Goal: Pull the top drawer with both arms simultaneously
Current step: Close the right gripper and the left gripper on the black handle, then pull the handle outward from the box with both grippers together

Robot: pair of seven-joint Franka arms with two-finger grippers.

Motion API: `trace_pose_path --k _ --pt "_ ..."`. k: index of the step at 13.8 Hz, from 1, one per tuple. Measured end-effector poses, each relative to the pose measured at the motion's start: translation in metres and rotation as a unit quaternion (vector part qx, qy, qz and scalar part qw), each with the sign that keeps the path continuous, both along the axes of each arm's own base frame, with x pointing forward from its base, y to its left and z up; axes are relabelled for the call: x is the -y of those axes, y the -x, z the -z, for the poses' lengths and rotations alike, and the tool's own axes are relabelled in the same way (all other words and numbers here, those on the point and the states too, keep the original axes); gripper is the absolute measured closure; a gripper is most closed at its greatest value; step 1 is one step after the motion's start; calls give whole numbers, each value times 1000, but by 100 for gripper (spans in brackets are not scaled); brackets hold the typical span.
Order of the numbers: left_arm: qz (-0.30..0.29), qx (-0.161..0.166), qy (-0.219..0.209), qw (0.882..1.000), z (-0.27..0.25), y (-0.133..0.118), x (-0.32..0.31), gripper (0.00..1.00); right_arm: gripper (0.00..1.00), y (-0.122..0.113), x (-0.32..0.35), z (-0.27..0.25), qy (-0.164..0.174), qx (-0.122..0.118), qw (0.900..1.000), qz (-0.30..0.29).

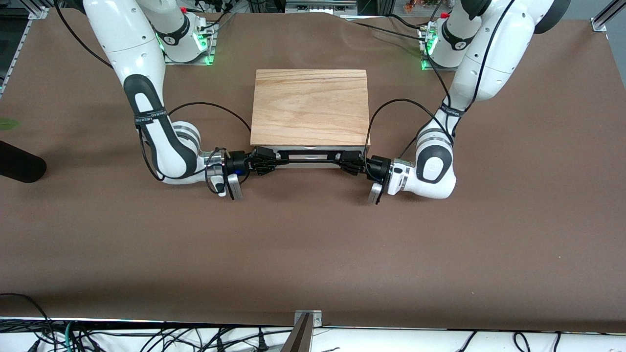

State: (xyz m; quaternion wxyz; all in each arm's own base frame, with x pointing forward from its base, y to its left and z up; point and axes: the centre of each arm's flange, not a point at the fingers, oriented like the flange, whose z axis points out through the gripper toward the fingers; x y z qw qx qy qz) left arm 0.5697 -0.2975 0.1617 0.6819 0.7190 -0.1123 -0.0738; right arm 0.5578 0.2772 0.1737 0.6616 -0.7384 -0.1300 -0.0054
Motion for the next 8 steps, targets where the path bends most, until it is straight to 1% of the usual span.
trace_pose_path --k 3,8 --pt "-4 5 -2 1000 -2 -4 -2 82 81 -5 -1 -2 3 4 1000 2" --pt "-14 16 -5 1000 -6 -22 -6 82 81 -30 -5 -4 1 11 1000 -2"
